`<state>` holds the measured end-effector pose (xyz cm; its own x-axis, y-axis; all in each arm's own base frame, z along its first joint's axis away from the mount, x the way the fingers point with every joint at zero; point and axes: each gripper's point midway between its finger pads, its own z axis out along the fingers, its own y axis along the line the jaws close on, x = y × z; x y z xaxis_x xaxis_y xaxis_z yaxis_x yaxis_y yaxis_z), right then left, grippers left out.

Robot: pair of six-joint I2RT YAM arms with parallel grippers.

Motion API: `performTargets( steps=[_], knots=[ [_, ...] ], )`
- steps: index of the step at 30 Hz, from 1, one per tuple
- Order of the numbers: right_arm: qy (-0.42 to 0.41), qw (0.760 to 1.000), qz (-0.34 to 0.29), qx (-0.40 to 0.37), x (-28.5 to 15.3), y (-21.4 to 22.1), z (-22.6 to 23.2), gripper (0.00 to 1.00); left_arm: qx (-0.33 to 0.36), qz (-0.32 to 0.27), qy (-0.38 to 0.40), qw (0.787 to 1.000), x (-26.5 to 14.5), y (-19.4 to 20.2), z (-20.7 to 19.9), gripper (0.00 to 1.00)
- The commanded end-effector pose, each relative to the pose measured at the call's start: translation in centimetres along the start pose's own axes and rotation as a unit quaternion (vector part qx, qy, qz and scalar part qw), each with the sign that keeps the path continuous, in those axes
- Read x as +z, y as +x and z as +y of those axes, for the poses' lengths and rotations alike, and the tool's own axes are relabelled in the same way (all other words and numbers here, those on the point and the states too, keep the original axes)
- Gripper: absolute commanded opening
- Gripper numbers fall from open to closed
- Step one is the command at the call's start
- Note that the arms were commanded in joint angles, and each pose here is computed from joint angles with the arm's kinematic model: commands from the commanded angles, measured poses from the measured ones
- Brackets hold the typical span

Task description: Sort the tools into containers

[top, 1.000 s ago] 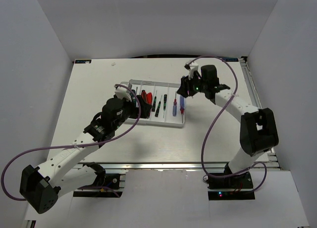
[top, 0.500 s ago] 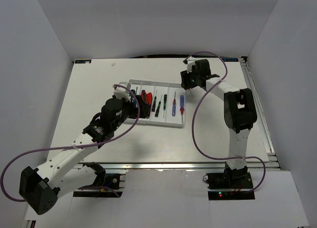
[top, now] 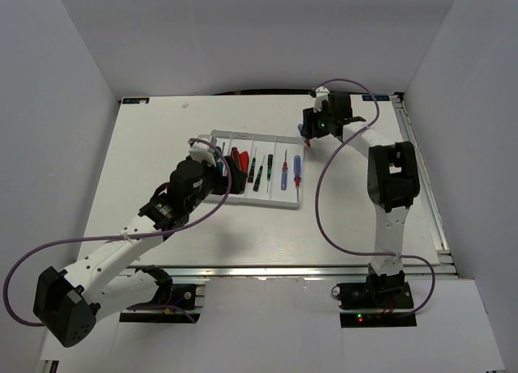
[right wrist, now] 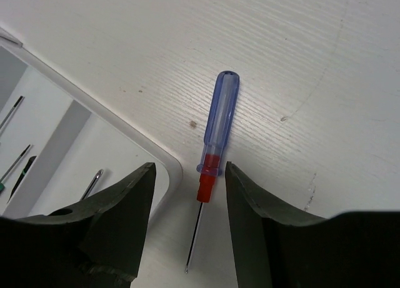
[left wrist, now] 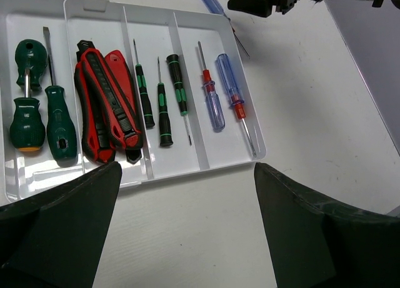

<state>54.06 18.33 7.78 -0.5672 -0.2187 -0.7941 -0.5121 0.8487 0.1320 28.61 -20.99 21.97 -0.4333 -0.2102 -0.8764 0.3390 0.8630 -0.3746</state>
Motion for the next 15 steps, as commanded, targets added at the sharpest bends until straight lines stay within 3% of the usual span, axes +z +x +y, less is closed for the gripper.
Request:
performTargets(
  steps=[1,6,15],
  knots=[
    [-0.027,0.999,-0.028,0.01,0.0,-2.2,0.4,0.55,-0.004,-0.006,0.005,1.0,-0.1,-0.7,-0.5,0.98],
    [0.042,0.998,-0.038,0.026,1.0,-3.2,-2.6,0.56,-0.003,0.0,0.01,1.0,0.1,-0.5,-0.7,0.98],
    [0.043,0.999,-0.008,0.029,3.4,-0.8,-3.4,0.55,-0.013,0.007,0.002,1.0,0.0,0.0,-0.4,0.98]
  ],
)
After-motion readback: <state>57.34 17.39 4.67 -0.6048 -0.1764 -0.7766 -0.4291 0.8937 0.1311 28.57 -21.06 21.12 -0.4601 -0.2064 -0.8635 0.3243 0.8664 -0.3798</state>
